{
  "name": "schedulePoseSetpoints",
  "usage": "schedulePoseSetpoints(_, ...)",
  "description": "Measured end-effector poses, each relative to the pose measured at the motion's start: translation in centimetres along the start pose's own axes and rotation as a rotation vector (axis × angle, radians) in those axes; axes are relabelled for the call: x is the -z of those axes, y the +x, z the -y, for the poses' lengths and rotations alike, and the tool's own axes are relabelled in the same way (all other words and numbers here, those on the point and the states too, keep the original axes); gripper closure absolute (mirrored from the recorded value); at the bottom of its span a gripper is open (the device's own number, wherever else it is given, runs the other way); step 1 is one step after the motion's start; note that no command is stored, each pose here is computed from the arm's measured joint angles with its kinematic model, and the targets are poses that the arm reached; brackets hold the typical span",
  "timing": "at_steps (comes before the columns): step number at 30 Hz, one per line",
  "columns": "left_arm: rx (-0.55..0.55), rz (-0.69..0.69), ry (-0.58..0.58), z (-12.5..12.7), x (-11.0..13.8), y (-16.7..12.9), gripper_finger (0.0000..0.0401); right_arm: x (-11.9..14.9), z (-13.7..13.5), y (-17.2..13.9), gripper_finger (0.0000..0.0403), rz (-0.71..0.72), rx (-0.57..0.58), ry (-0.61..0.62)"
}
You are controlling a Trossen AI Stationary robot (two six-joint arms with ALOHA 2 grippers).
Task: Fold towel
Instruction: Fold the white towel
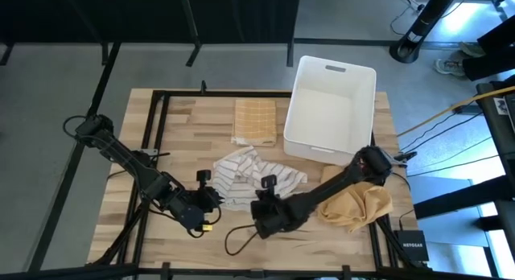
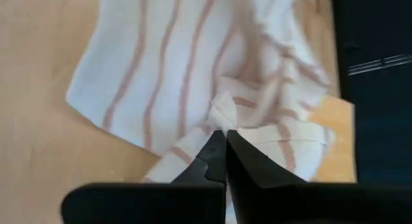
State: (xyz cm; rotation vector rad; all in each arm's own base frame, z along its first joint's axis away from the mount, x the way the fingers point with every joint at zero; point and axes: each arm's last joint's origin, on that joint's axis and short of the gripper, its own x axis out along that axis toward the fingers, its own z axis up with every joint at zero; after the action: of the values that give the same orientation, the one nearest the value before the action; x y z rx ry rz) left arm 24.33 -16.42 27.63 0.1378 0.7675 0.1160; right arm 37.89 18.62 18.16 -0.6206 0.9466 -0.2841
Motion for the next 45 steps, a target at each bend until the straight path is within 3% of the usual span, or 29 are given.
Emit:
schedulePoseSetpoints(10,0.015,-0.001,-0.016,0.2,0.2,-0.8,0.0384,-0.7,3.2,-10.3,0.0401,0.231,0.011,0.102)
schedulePoseSetpoints(16,0.058,0.028,-0.080,-0.3,-0.9,-5.6,0.0384,0.5,6.5,-17.1,0.0401,0.380,0.078,0.172)
schedulePoseSetpoints(20,0.012,0.155,-0.078,-1.5,-2.3,-9.5,0.0384,1.4,9.4,-20.3,0.0402,0.461,0.110,0.239)
schedulePoseSetpoints(23,-0.046,0.294,-0.092,-2.7,-3.3,-12.4,0.0384,1.9,11.6,-21.9,0.0402,0.507,0.127,0.283)
schedulePoseSetpoints(27,-0.208,0.443,-0.098,-4.7,-4.0,-15.3,0.0384,2.5,14.3,-23.7,0.0402,0.563,0.156,0.312)
schedulePoseSetpoints(35,-0.488,0.599,-0.174,-8.2,-4.6,-18.7,0.0384,3.5,18.8,-26.6,0.0402,0.641,0.276,0.385)
schedulePoseSetpoints(42,-0.519,0.677,-0.219,-10.9,-6.8,-22.8,0.0384,3.9,22.1,-28.7,0.0402,0.734,0.316,0.446)
schedulePoseSetpoints(45,-0.475,0.732,-0.232,-11.7,-7.4,-24.2,0.0384,4.2,22.8,-29.3,0.0402,0.781,0.297,0.463)
